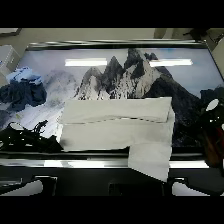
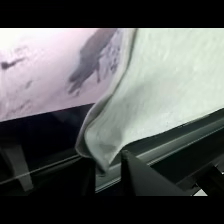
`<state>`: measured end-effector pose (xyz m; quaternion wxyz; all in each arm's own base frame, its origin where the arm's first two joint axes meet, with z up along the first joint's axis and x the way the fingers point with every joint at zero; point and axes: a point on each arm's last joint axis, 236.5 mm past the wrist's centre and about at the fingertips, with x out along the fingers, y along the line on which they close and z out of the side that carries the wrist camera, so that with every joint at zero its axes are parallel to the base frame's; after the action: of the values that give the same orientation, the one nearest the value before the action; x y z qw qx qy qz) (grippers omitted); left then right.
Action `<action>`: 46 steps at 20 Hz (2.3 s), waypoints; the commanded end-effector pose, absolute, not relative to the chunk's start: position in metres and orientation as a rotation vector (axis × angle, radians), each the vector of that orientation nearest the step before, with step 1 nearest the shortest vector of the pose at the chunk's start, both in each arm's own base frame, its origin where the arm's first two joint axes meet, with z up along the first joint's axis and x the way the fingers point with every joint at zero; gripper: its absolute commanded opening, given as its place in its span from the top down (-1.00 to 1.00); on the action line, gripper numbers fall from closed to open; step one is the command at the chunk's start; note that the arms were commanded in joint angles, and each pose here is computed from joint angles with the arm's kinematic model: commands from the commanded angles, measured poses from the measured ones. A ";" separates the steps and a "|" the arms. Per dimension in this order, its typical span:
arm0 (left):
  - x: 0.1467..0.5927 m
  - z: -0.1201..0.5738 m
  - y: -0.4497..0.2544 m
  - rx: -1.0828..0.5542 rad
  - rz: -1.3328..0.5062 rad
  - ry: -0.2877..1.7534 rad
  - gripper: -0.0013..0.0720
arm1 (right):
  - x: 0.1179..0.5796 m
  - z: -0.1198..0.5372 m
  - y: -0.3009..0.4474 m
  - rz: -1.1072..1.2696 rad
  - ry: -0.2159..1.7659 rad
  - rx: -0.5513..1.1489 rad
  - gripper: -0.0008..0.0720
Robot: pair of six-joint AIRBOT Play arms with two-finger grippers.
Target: Fold the clothes and pants, and hang the long-sleeved shirts on hangers.
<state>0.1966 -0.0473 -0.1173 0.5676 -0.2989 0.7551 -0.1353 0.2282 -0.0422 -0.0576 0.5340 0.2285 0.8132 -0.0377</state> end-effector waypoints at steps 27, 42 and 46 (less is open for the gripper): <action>0.297 -0.041 -0.022 -0.581 -0.305 1.531 0.90 | 0.325 -0.004 -0.006 0.100 1.494 0.681 0.85; 0.466 -0.115 -0.035 -0.633 -0.279 1.669 0.90 | 0.501 -0.071 0.003 0.036 1.319 0.849 0.84; 0.476 -0.100 -0.045 -0.680 -0.357 1.620 -0.10 | 0.509 -0.067 0.019 0.080 1.305 0.889 0.68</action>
<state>0.4684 -0.0414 -0.1010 0.6236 -0.2829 0.7147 -0.1424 0.4999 0.0091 -0.0686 0.7065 0.3805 0.5963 0.0248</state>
